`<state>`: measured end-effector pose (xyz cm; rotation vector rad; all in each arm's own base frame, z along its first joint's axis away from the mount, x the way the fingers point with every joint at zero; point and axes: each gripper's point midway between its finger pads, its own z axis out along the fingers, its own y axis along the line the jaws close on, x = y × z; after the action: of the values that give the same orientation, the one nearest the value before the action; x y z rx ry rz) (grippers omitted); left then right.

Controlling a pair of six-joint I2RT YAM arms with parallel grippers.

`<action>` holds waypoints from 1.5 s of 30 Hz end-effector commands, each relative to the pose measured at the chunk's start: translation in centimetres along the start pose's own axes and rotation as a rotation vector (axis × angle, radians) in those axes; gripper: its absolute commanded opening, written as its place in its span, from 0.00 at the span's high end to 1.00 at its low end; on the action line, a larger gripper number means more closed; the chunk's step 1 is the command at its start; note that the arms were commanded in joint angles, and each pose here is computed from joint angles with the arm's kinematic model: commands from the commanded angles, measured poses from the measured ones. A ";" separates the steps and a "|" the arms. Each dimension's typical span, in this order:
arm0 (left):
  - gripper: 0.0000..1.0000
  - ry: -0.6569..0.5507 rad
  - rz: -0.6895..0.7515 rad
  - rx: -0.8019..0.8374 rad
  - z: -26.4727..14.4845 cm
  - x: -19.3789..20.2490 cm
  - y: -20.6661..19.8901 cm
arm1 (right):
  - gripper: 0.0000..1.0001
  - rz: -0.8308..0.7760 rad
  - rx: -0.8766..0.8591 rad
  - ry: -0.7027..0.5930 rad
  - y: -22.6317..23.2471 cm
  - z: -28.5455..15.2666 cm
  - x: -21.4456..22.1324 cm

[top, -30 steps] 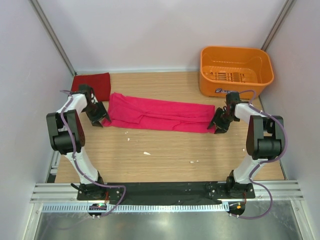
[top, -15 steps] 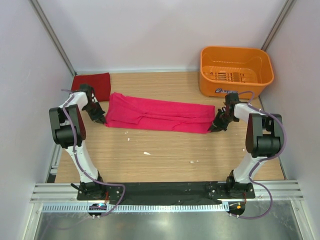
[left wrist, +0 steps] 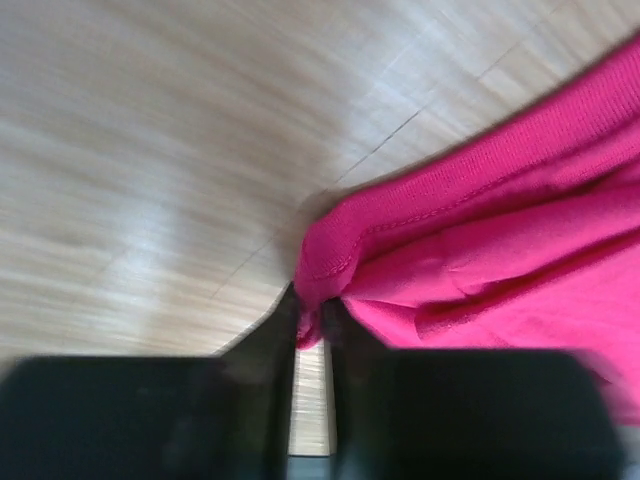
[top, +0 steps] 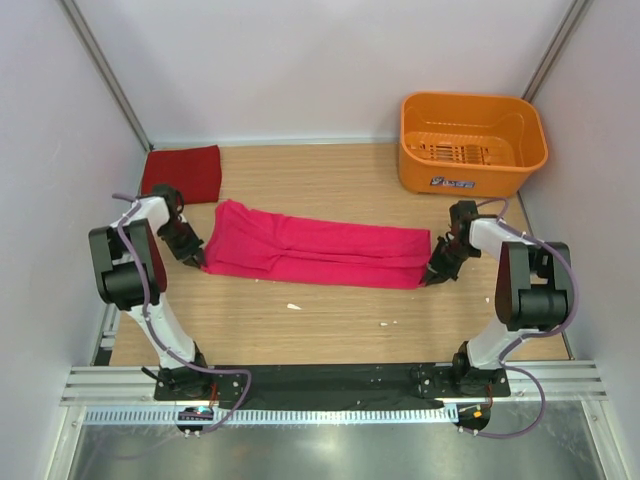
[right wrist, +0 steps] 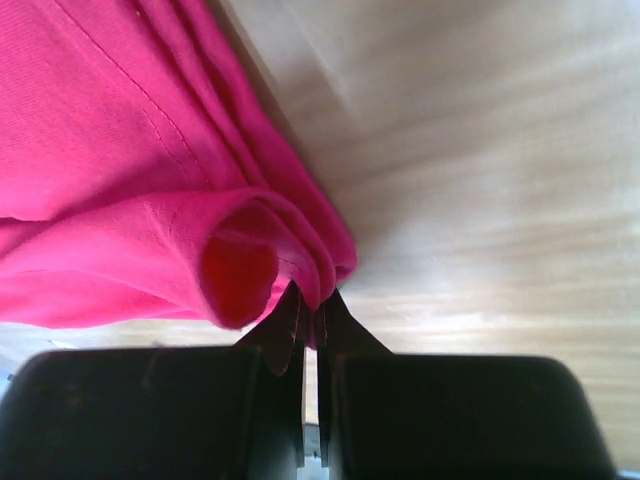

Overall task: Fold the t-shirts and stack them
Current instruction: Fold the tshirt

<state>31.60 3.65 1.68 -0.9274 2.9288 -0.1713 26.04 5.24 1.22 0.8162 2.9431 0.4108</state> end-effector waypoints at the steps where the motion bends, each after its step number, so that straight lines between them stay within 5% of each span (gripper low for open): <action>1: 0.79 -0.036 -0.032 -0.029 -1.1 0.3 1.0 | 0.93 -0.007 0.108 0.036 -2.7 -0.2 1.8; 3: 0.70 -0.065 -0.030 -0.019 -2.2 0.0 0.8 | 0.72 -0.023 0.097 -0.013 -2.1 -1.2 0.8; 7: 0.53 -0.214 -0.028 0.014 -7.2 -1.6 0.0 | 0.52 -0.078 0.114 -0.131 -1.0 -4.9 -2.0; 9: 0.53 -0.271 -0.012 0.099 -9.3 -2.6 -1.8 | 0.48 -0.105 0.081 -0.209 0.3 -6.7 -3.8; 15: 0.51 -0.216 0.202 0.393 -9.9 0.7 -13.2 | 0.50 -0.084 -0.117 -0.203 5.1 -5.7 -4.7; 17: 0.51 -0.139 0.361 0.380 -7.8 4.0 -16.5 | 0.50 -0.086 -0.127 -0.191 5.5 -5.2 -4.5; 24: 0.54 -0.171 0.755 0.263 -5.7 8.8 -23.0 | 0.49 -0.128 -0.086 -0.182 4.8 -4.5 -4.6; 28: 0.58 -0.230 0.905 0.084 -4.0 8.8 -22.6 | 0.49 -0.137 -0.064 -0.189 4.1 -4.5 -4.2; 37: 0.50 -0.277 1.115 -0.034 -3.1 12.0 -21.6 | 0.46 -0.147 -0.056 -0.174 3.3 -4.5 -3.0; 45: 0.62 -0.268 1.133 -0.149 -1.3 11.0 -20.8 | 0.46 -0.150 -0.038 -0.190 3.1 -4.7 -3.3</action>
<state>33.16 -20.57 4.99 0.7036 2.7544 0.1147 29.56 5.32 5.47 0.6260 2.8253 0.3798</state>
